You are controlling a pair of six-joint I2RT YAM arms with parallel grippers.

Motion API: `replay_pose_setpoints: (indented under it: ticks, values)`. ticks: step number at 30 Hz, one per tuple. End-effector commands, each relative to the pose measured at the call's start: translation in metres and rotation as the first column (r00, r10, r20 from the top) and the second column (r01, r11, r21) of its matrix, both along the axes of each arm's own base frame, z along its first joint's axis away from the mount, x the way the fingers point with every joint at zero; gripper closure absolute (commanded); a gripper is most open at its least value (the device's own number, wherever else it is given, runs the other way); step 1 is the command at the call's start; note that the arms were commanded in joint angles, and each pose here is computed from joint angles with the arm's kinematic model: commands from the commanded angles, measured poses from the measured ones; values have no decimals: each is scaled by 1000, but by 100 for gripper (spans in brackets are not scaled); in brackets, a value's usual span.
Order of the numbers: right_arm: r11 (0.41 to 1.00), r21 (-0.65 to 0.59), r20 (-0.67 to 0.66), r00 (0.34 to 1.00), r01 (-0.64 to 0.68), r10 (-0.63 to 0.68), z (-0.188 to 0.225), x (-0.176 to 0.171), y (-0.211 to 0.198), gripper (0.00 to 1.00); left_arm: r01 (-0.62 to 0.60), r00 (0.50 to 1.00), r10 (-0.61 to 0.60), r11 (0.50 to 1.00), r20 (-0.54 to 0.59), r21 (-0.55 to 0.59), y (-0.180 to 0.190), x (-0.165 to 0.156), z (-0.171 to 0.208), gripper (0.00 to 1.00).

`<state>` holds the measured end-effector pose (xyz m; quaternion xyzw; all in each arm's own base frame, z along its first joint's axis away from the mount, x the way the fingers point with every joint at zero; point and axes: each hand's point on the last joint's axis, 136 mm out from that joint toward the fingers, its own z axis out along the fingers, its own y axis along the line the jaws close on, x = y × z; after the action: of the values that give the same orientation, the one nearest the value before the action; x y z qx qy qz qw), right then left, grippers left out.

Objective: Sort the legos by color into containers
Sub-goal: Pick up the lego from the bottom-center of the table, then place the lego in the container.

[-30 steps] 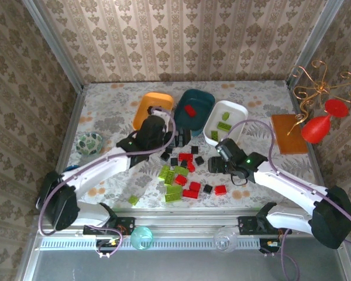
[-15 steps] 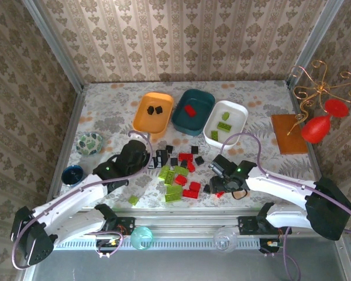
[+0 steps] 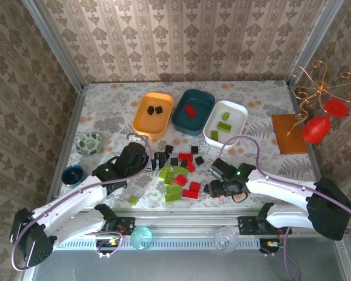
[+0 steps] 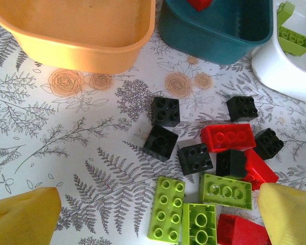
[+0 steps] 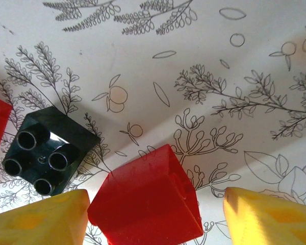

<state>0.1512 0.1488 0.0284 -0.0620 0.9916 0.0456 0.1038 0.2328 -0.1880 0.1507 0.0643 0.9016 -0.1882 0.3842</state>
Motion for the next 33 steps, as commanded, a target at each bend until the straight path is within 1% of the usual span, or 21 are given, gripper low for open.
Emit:
replay_pose_setpoints:
  ticks: [1, 4, 8, 9, 11, 14, 17, 20, 23, 26, 30, 33]
  values:
    - [1000, -19, -40, 999, -5, 5, -10, -9, -3, 31, -22, 1000, 22, 1000, -21, 4, 3, 1, -7, 0]
    - [1000, -13, -38, 999, -20, 19, -12, -6, 2, 37, -26, 999, 26, 1000, -30, 15, 5, 1, -10, 0]
    - [999, -4, -31, 999, -38, 37, -8, -4, 6, 55, -39, 998, 41, 998, -40, 43, 10, 0, -13, 0]
    - [999, -6, -19, 999, -40, 40, -4, -1, 6, 60, -42, 998, 44, 998, -41, 50, 11, -1, -13, 0]
    - [999, -3, 17, 998, -53, 53, 7, 5, 7, 66, -47, 998, 49, 997, -35, 61, 14, -1, -12, 0]
    - [997, 20, 97, 993, -71, 69, 35, 23, 13, 70, -56, 998, 58, 996, -26, 67, 18, -1, -9, 0]
    - [995, 82, 195, 980, -64, 47, 70, 59, 25, 72, -69, 997, 71, 995, -21, 75, 23, -2, -8, 0]
    - [986, 161, 307, 952, -44, -7, 107, 110, 40, 73, -87, 996, 89, 993, -21, 80, 28, -4, -9, 0]
    - [974, 223, 378, 924, -29, -59, 134, 166, 59, 73, -104, 994, 106, 992, -28, 77, 33, -7, -10, 0]
    - [970, 242, 406, 909, -9, -93, 142, 219, 74, 73, -116, 992, 119, 991, -30, 71, 38, -11, -10, 0]
    - [976, 215, 402, 907, 38, -124, 133, 282, 83, 73, -126, 991, 129, 990, -36, 61, 43, -17, -12, 0]
    - [983, 176, 394, 911, 60, -126, 119, 313, 89, 73, -136, 989, 139, 989, -48, 59, 48, -22, -16, 0]
